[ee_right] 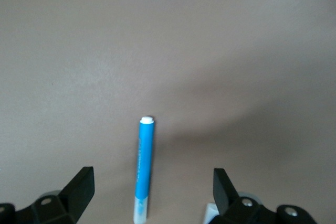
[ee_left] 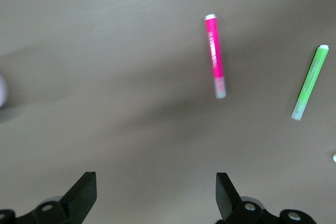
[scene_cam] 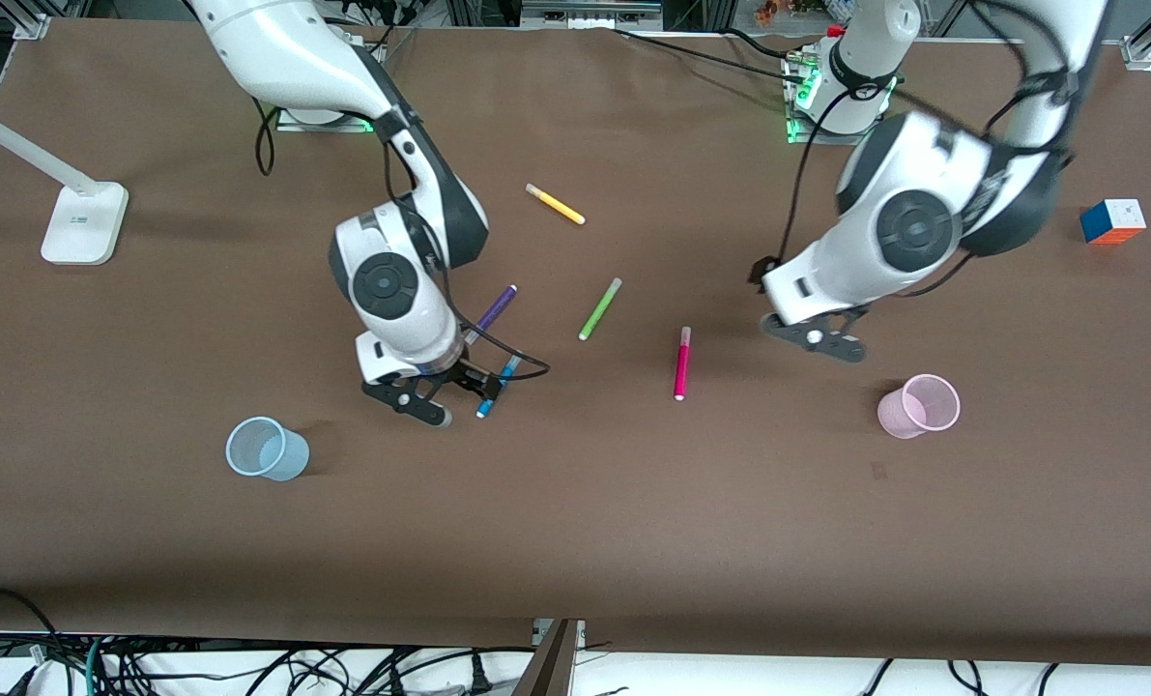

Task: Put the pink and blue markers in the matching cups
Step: 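Reach the right gripper to the blue marker while the left gripper reaches the pink marker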

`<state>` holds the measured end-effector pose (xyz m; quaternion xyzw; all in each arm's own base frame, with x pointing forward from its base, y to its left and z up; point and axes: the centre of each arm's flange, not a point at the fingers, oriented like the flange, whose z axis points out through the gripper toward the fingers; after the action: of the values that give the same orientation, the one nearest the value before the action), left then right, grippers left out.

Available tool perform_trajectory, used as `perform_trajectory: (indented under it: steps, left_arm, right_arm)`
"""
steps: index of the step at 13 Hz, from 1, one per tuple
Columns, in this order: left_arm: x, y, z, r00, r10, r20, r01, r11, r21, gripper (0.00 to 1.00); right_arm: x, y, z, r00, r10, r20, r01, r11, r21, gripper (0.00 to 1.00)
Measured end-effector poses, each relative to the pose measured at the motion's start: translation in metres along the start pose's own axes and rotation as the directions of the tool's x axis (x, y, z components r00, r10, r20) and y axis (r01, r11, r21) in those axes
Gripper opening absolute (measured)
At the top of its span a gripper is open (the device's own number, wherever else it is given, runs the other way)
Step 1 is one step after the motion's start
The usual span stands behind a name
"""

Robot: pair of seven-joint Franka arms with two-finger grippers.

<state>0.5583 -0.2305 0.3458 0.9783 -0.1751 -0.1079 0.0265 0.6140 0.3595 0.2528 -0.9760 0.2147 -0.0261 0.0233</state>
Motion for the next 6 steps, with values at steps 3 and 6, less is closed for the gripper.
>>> perform_trajectory:
  steps: [3, 6]
  left_arm:
    - [0.011, 0.032, 0.071, 0.995, 0.047, -0.084, -0.05, 0.998, -0.029, 1.0]
    - [0.008, 0.049, 0.133, 0.982, 0.065, -0.176, -0.075, 0.996, -0.054, 1.0]
  right_arm:
    - [-0.017, -0.009, 0.033, 1.0, -0.003, -0.001, 0.003, 1.0, -0.005, 1.0]
    - [-0.018, -0.007, 0.043, 1.0, -0.003, 0.003, 0.003, 1.0, -0.015, 1.0]
